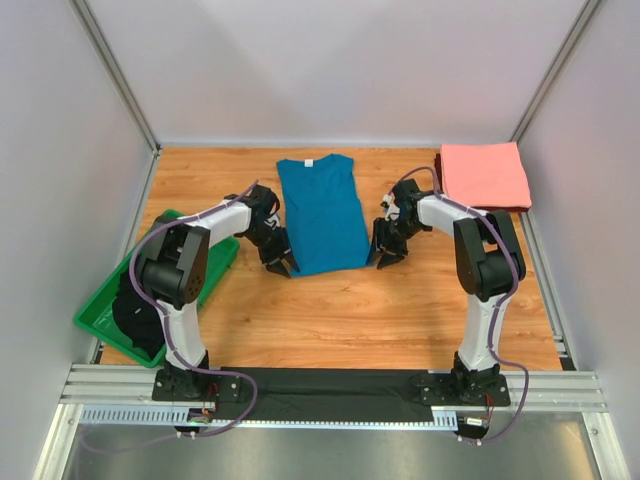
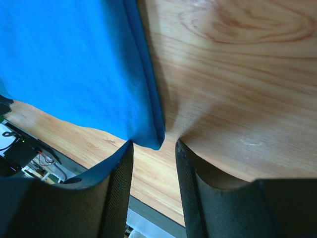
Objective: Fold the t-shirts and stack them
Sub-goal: Fold the tshirt
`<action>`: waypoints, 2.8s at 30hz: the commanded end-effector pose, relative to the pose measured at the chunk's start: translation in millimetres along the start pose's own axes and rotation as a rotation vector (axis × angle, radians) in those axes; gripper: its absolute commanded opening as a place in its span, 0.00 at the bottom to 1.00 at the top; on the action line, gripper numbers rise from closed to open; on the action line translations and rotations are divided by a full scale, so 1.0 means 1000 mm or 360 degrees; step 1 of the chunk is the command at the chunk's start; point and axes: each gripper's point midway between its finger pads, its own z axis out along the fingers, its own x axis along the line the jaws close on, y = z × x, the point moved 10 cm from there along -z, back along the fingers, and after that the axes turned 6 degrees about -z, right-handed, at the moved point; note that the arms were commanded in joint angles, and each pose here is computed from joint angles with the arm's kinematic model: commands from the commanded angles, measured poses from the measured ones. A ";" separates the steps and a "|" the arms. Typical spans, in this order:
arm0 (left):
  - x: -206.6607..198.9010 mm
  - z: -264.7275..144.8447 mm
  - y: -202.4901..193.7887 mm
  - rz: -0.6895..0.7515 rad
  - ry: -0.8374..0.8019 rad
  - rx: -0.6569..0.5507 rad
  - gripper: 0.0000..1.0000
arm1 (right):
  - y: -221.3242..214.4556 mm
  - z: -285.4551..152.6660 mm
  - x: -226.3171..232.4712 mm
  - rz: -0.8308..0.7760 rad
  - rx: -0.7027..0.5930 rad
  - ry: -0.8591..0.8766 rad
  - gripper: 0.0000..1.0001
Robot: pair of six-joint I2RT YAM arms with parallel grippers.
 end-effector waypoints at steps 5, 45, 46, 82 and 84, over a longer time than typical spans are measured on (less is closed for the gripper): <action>-0.004 0.006 0.008 0.0021 0.0028 -0.0043 0.39 | 0.008 -0.001 0.002 -0.0068 -0.0128 -0.0046 0.36; 0.063 -0.016 -0.103 0.0030 0.0149 0.0159 0.28 | -0.152 -0.022 0.021 0.0193 0.0043 -0.0283 0.00; 0.064 -0.017 -0.106 0.0035 0.0130 0.0169 0.30 | -0.155 -0.021 0.023 0.0180 0.0052 -0.0276 0.04; 0.057 -0.026 -0.107 0.0399 0.0083 0.0127 0.38 | -0.125 -0.037 0.058 0.0158 -0.0063 -0.0461 0.23; 0.052 -0.038 -0.112 0.0443 -0.0012 0.0061 0.41 | -0.129 -0.054 0.062 0.0122 -0.0117 -0.0461 0.29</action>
